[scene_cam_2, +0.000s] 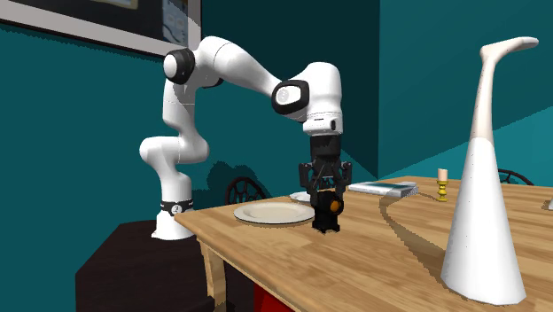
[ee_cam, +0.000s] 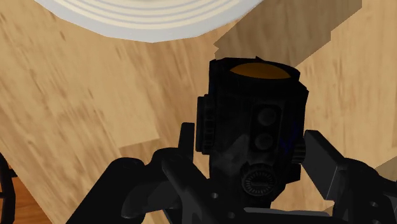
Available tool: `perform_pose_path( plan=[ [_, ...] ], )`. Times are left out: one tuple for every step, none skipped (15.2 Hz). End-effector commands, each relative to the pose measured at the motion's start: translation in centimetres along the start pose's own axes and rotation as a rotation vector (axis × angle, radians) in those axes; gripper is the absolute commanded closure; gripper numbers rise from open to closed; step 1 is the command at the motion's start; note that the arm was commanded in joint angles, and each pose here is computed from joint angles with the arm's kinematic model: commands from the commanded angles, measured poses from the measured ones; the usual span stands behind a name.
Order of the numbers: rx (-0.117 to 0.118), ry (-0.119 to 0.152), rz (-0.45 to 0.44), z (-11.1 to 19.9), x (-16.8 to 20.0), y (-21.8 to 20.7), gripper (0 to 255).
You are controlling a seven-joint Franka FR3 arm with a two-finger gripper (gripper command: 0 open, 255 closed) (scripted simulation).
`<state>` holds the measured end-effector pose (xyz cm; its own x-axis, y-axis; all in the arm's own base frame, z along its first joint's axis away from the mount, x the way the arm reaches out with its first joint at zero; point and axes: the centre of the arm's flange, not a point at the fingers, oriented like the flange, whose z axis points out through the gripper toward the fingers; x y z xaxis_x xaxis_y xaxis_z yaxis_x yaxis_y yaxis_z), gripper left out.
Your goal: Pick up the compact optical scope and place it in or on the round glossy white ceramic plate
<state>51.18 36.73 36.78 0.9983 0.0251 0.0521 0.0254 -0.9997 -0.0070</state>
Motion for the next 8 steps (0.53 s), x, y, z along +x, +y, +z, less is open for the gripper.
perform_pose_path(
  plan=[
    [0.000,0.000,0.000,0.0,0.0,0.0,255],
    [0.000,0.000,0.000,0.0,0.0,0.0,255],
    [0.000,0.000,0.000,0.0,0.0,0.0,255],
    [0.000,0.000,0.000,0.0,0.0,0.0,255],
    [0.000,0.000,0.000,0.0,0.0,0.0,255],
    [0.000,0.000,0.000,-0.5,0.0,0.0,255],
    [0.000,0.000,0.000,-1.0,0.1,0.0,255],
    [0.000,0.000,0.000,-1.6,0.1,0.0,255]
  ],
)
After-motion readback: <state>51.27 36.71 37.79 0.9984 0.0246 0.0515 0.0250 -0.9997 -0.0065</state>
